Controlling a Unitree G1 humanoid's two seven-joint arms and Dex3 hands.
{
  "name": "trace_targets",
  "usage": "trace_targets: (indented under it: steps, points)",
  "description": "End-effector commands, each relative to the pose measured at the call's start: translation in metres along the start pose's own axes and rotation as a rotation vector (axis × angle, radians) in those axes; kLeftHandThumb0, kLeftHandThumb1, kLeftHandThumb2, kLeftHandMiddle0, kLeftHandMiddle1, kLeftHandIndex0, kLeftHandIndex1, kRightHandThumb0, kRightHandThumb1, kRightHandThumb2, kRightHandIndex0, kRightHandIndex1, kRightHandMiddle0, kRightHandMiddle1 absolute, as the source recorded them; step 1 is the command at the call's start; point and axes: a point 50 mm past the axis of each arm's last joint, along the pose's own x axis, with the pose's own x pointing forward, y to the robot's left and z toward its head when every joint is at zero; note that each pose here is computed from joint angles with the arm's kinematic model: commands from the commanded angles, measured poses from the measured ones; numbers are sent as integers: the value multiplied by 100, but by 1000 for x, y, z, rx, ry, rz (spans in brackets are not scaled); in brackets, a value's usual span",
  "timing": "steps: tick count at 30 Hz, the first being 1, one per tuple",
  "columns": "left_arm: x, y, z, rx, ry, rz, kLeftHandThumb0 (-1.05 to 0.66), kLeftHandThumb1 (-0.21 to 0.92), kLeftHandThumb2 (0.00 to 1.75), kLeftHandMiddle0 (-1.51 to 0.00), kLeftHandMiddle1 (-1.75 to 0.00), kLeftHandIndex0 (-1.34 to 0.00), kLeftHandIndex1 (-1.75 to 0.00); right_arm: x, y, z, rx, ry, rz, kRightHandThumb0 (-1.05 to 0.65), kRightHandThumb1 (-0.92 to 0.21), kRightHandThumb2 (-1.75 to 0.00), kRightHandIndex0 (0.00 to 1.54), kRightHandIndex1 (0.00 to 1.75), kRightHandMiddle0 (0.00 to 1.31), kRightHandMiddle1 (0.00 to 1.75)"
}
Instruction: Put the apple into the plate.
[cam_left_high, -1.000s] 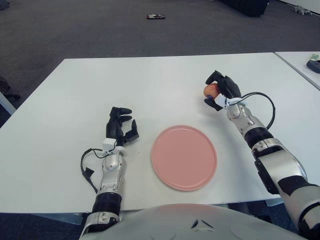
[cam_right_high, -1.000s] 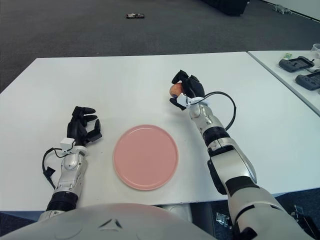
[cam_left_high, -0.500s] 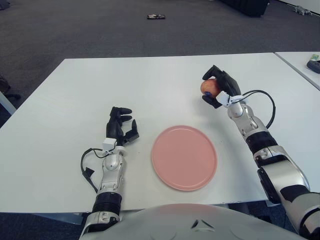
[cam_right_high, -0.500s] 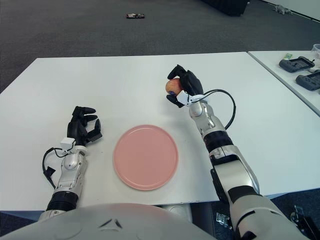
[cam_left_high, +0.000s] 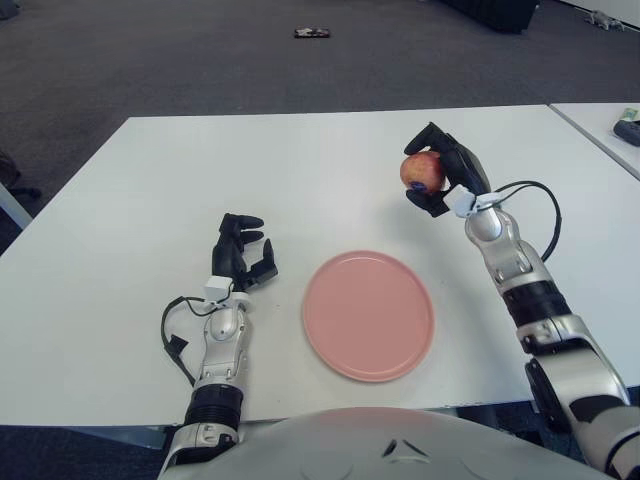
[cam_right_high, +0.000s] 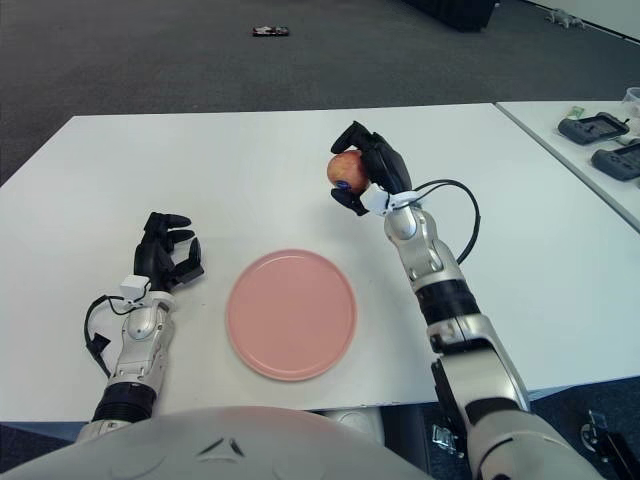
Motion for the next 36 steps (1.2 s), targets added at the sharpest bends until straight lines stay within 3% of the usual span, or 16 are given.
trace_targets:
  steps: [1,15,20,23,29,36]
  points:
    - [-13,6,-23,6,107,21,-1,38,125,-55,-175,-40,-169,-1,-9,14,30,-75,-11,0,-3,-160,86,163,60,175]
    - [-13,5,-24,-3,122,12,-1,36,127,-56,-175,-40,-169,-28,0,49,159,-247,209,0,0,-164,89,161,63,175]
    - [-14,6,-24,13,136,20,-1,38,126,-55,-175,-36,-173,-36,10,54,232,-264,363,0,0,-164,89,162,62,175]
    - [-14,6,-24,19,136,21,-1,47,115,-48,-174,-29,-174,-40,17,57,267,-270,460,0,1,-165,89,163,63,175]
    - [-15,6,-24,23,136,21,-1,54,107,-45,-172,-24,-175,-44,22,61,323,-269,578,0,1,-166,90,163,63,175]
    - [-15,6,-23,29,134,20,-1,55,105,-45,-171,-23,-175,-55,33,64,275,-263,715,0,2,-167,91,163,64,175]
